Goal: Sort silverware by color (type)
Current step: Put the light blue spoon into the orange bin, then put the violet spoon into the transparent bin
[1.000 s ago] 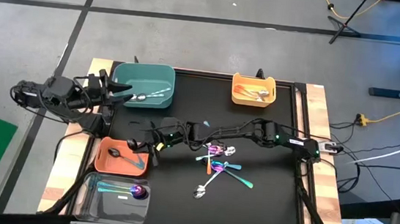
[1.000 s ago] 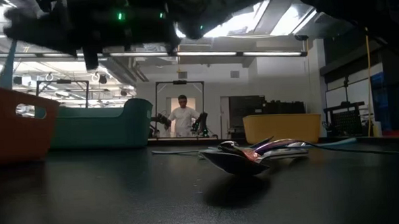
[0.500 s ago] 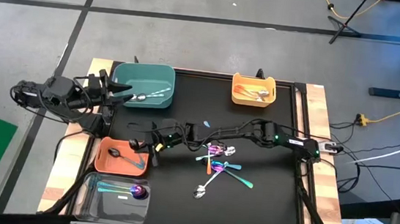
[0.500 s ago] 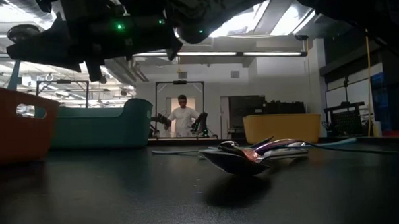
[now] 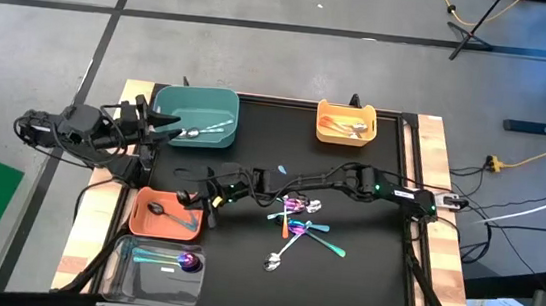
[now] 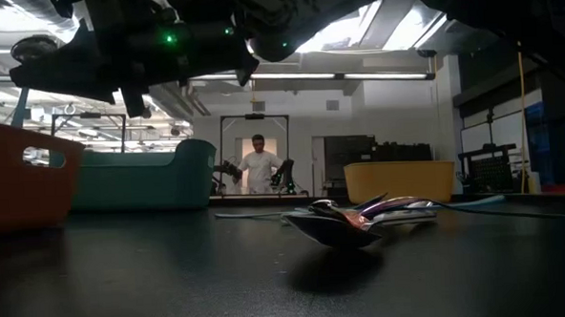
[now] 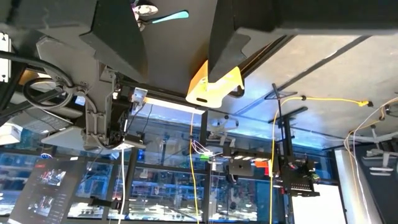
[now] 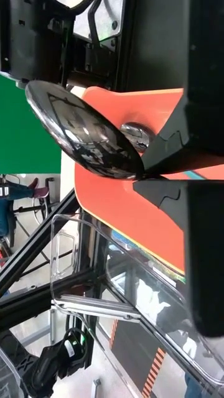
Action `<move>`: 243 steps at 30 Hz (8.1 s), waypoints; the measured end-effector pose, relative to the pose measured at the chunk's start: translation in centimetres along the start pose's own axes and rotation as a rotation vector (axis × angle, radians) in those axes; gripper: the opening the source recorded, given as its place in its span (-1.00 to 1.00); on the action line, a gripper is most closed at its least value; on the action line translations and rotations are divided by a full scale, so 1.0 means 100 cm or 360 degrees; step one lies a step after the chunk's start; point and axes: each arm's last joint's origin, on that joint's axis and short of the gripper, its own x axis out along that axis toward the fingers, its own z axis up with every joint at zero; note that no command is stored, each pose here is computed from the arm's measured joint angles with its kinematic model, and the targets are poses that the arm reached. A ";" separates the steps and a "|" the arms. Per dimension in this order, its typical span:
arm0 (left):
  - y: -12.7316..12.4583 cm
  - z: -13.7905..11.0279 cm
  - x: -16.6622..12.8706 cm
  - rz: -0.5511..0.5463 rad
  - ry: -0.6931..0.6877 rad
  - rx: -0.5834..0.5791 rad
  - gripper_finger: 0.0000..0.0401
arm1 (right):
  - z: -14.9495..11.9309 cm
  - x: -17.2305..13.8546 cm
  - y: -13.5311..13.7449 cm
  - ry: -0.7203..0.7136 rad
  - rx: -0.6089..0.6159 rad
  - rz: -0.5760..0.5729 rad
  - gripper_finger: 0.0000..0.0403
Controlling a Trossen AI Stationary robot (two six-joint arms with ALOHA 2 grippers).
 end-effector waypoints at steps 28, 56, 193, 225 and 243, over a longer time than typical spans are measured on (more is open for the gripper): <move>0.000 0.000 0.000 0.0000 0.0000 0.0000 -0.19 | 0.014 -0.001 0.002 -0.0215 -0.0065 0.0012 -0.61; 0.000 -0.001 0.000 0.0001 0.0012 0.0002 -0.19 | 0.054 -0.024 0.014 -0.0174 -0.0116 0.0034 -0.61; -0.071 -0.059 0.112 -0.0006 0.0609 0.0248 -0.19 | -0.125 -0.222 0.171 0.1789 0.0966 -0.0700 -0.95; -0.072 -0.058 0.112 -0.0009 0.0596 0.0253 -0.19 | -0.066 -0.206 0.177 0.1661 0.0766 -0.0577 -1.00; -0.055 -0.019 0.075 -0.0272 0.0281 0.0140 -0.19 | -0.008 -0.178 0.119 0.0853 0.0168 -0.0756 -1.00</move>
